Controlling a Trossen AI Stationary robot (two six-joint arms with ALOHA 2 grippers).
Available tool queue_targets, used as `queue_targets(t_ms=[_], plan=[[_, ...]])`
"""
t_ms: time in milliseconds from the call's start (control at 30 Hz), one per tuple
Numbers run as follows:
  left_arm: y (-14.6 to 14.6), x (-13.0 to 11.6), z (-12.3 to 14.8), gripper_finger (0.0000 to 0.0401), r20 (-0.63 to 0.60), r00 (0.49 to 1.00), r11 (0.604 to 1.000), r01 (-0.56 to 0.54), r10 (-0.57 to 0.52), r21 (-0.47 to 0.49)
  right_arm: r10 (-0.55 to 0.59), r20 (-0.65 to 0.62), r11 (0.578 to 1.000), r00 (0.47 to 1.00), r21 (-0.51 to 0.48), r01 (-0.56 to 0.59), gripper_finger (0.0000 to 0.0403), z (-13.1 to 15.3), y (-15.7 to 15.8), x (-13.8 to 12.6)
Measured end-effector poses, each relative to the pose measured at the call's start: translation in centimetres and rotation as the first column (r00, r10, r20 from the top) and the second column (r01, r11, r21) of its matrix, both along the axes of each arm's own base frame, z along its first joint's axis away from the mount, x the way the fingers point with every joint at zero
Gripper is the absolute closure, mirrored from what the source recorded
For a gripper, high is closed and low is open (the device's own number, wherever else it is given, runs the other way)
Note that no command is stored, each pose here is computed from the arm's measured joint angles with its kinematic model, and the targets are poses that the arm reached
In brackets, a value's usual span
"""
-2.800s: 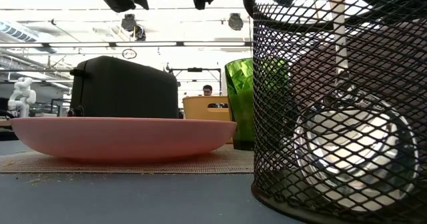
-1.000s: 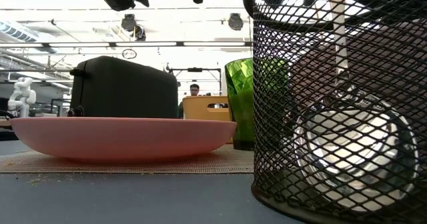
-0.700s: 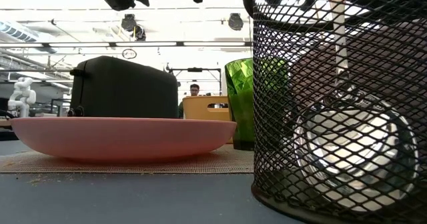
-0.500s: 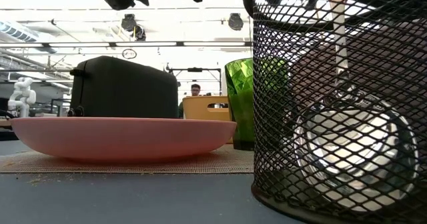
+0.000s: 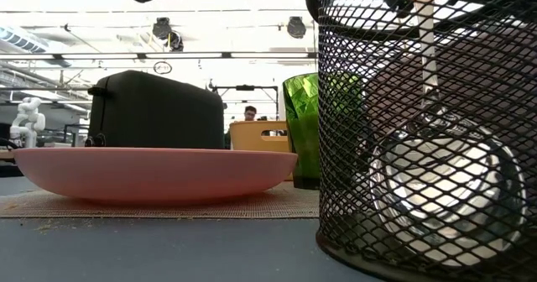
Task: Arrange a breakfast setting
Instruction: Pour the cereals into the white bowl
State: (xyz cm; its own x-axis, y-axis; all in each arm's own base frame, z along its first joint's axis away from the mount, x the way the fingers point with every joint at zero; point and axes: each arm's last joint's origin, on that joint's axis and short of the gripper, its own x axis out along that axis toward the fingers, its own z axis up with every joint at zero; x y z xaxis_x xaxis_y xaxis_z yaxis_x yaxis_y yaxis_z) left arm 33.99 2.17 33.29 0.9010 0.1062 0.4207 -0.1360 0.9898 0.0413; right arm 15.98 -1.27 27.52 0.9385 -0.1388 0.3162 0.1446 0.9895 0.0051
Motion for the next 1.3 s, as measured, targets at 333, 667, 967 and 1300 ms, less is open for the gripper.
queue_targets(t_ms=[333, 667, 967, 1300], plan=[[0.0, 0.4, -1.0, 0.0149, -0.111, 0.994, 1.0, -0.005, 0.005, 0.001, 0.011, 0.03, 0.999, 0.999, 0.03, -0.012, 0.0023, 0.3, 0.0, -0.3], [0.0, 0.5, -1.5, 0.0149, -0.163, 0.987, 1.0, -0.003, 0.002, -0.005, 0.022, 0.033, 0.998, 0.999, 0.058, -0.023, 0.0023, 0.2, 0.0, -0.1], [0.0, 0.5, -1.4, 0.0148, -0.157, 0.988, 1.0, -0.002, 0.004, 0.012, 0.026, 0.067, 0.998, 0.997, 0.059, -0.03, 0.011, 0.0, 0.0, 1.1], [0.1, 0.5, -1.4, 0.0148, -0.153, 0.988, 1.0, -0.001, -0.001, -0.01, 0.033, 0.075, 0.997, 0.997, 0.068, -0.038, 0.0179, 0.0, 0.0, 1.3]])
